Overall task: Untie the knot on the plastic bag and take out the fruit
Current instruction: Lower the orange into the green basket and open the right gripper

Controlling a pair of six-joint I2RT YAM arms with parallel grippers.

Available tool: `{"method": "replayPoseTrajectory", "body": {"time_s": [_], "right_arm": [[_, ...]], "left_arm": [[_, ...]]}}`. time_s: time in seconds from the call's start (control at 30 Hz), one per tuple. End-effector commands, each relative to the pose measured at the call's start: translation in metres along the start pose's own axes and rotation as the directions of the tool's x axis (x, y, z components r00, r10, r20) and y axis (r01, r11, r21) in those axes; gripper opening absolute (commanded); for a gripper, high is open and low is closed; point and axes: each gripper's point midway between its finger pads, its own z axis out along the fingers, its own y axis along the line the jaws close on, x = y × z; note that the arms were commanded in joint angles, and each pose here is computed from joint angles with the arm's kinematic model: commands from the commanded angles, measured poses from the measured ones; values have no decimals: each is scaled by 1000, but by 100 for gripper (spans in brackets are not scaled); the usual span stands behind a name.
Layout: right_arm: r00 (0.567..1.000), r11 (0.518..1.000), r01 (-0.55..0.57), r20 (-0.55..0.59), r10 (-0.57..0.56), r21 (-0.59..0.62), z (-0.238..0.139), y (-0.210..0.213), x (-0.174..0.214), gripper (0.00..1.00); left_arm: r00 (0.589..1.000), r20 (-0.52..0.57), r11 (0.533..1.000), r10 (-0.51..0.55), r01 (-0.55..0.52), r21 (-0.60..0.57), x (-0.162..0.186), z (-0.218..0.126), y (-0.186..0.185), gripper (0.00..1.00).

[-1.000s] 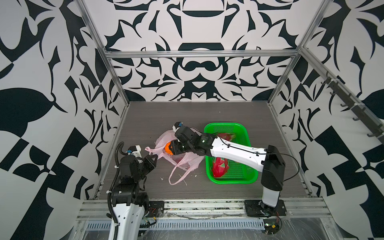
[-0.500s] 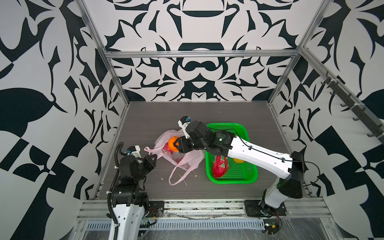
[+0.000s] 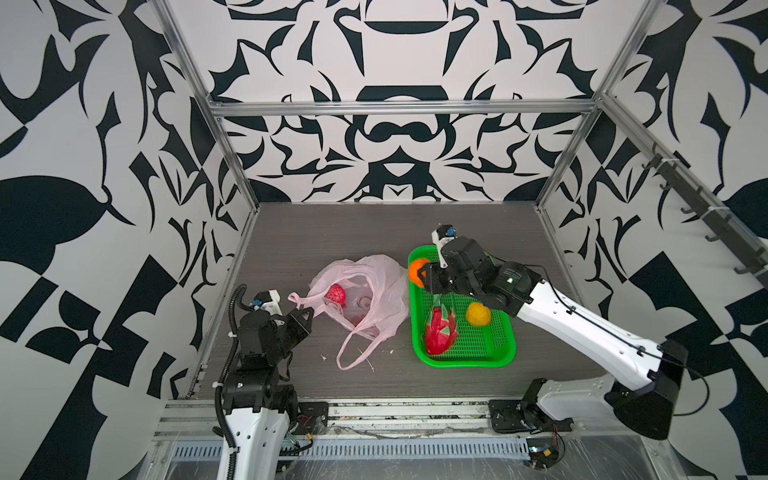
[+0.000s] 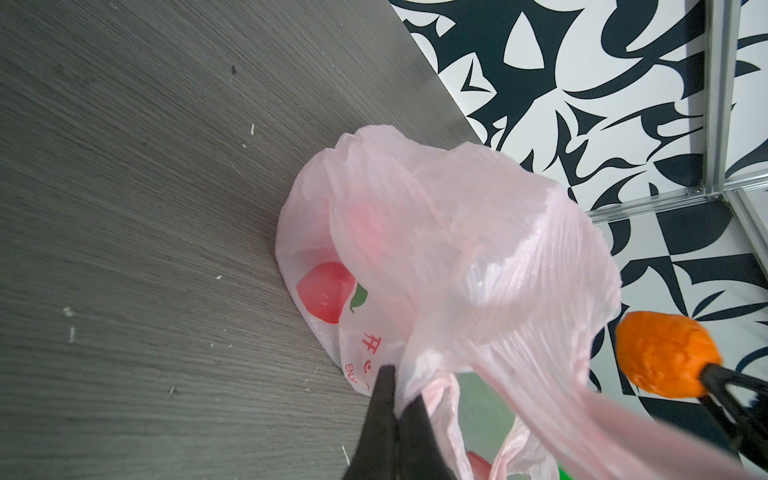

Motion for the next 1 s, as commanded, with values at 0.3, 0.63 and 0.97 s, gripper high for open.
{"method": "replayPoseTrajectory", "body": {"time_s": [0.3,0.63,0.97], "right_arm": [[990,953,-74,-90,104,293,36,-105,46,14],[981,909,-77,-132,142,410,49,-138,68,14],[976,898,-98,-135,171,429,58,-155,77,25]], "left_arm": [[1000,5,1000,26,-26,16,-4,-4,-8,0],[999,-10,999,33,-33,17,-2,-2,-8,0],[999,-20,1000,25,-25,12,0,1,-5,0]]}}
